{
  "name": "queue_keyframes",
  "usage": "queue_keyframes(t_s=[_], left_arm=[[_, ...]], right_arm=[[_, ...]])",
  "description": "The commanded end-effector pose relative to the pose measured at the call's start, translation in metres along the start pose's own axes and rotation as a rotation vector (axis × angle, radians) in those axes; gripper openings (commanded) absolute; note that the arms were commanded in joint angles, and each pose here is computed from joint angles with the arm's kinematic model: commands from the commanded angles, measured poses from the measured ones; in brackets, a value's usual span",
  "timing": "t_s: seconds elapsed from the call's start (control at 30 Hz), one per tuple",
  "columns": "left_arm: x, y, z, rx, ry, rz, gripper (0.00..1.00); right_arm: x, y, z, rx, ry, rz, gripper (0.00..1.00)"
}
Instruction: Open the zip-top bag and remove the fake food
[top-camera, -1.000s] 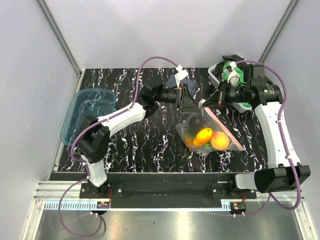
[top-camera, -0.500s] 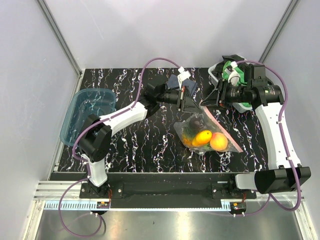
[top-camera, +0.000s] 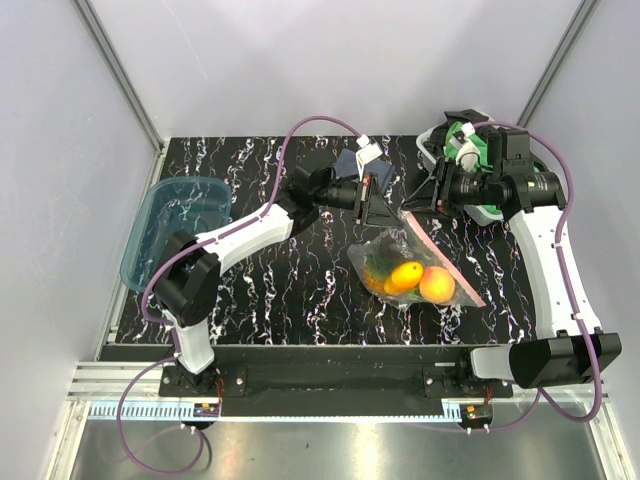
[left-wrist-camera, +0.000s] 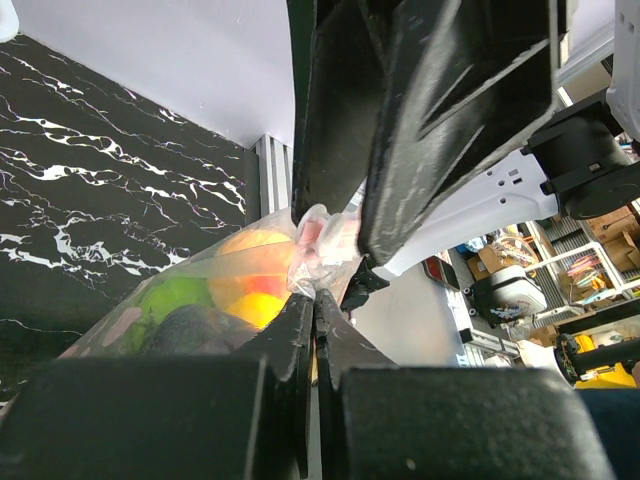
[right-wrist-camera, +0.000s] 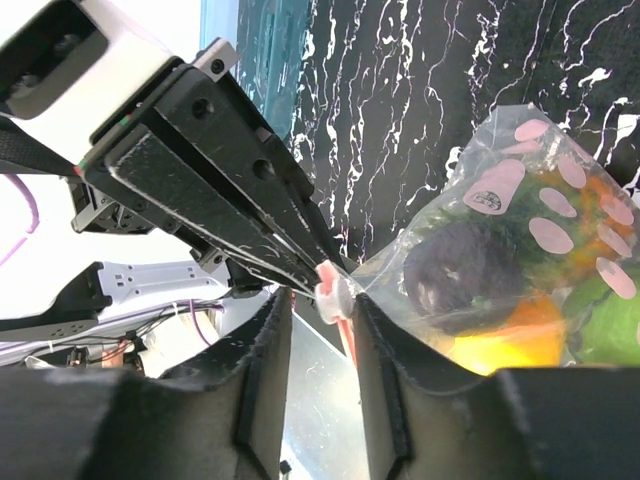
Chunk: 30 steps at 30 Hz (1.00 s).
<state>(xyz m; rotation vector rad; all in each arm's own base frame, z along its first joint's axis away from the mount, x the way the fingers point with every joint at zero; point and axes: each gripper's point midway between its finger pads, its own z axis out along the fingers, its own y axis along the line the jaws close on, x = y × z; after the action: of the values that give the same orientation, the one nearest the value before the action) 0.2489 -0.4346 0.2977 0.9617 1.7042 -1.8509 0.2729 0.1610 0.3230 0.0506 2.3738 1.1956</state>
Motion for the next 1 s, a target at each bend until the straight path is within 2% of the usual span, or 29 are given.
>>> queue_keyframes(t_s=[0.0,0.17,0.2,0.27,0.3,0.33,0.4,0.43,0.57,0.63,0.7,0.77,0.8,0.83,0.9,0.97], left_arm=[[-0.018,-0.033,-0.005,0.044,-0.032,0.102,0.00],[-0.020,-0.035,-0.006,0.047,-0.035,0.101,0.00],[-0.020,-0.037,-0.006,0.050,-0.033,0.103,0.00],[-0.020,-0.038,-0.006,0.054,-0.034,0.099,0.00],[-0.021,-0.039,-0.006,0.055,-0.038,0.098,0.04],[-0.022,-0.040,-0.006,0.058,-0.041,0.094,0.15],[-0.022,-0.040,-0.004,0.068,-0.041,0.081,0.24],[-0.024,-0.043,-0.004,0.085,-0.049,0.077,0.34],[-0.027,-0.052,-0.004,0.151,-0.076,0.061,0.43],[-0.029,-0.054,-0.002,0.168,-0.084,0.047,0.42],[-0.028,-0.057,-0.001,0.185,-0.078,0.050,0.33],[-0.026,-0.055,0.000,0.187,-0.073,0.044,0.23],[-0.026,-0.053,0.001,0.182,-0.073,0.039,0.12],[-0.026,-0.052,0.001,0.176,-0.075,0.036,0.07],[-0.025,-0.048,0.001,0.154,-0.078,0.034,0.00],[-0.027,-0.044,0.001,0.124,-0.082,0.029,0.00]], right_arm=[[-0.001,0.009,-0.001,-0.036,-0.016,-0.041,0.32],[0.001,0.007,-0.004,-0.018,-0.028,-0.052,0.10],[0.002,0.006,-0.004,-0.013,-0.028,-0.048,0.01],[0.001,0.008,-0.005,-0.017,-0.030,-0.054,0.00],[0.000,0.009,-0.006,-0.021,-0.030,-0.053,0.00],[0.000,0.010,-0.006,-0.024,-0.031,-0.057,0.00],[0.000,0.010,-0.006,-0.024,-0.029,-0.058,0.00],[0.000,0.011,-0.006,-0.025,-0.029,-0.060,0.00],[0.000,0.013,-0.006,-0.036,-0.024,-0.062,0.00],[-0.002,0.014,-0.007,-0.039,-0.028,-0.066,0.00],[-0.002,0.015,-0.007,-0.040,-0.030,-0.068,0.00],[-0.002,0.015,-0.007,-0.041,-0.030,-0.068,0.00],[-0.002,0.014,-0.007,-0.038,-0.030,-0.069,0.00],[-0.002,0.014,-0.007,-0.038,-0.030,-0.070,0.00],[-0.002,0.014,-0.007,-0.036,-0.030,-0.071,0.00],[-0.002,0.012,-0.006,-0.031,-0.031,-0.072,0.00]])
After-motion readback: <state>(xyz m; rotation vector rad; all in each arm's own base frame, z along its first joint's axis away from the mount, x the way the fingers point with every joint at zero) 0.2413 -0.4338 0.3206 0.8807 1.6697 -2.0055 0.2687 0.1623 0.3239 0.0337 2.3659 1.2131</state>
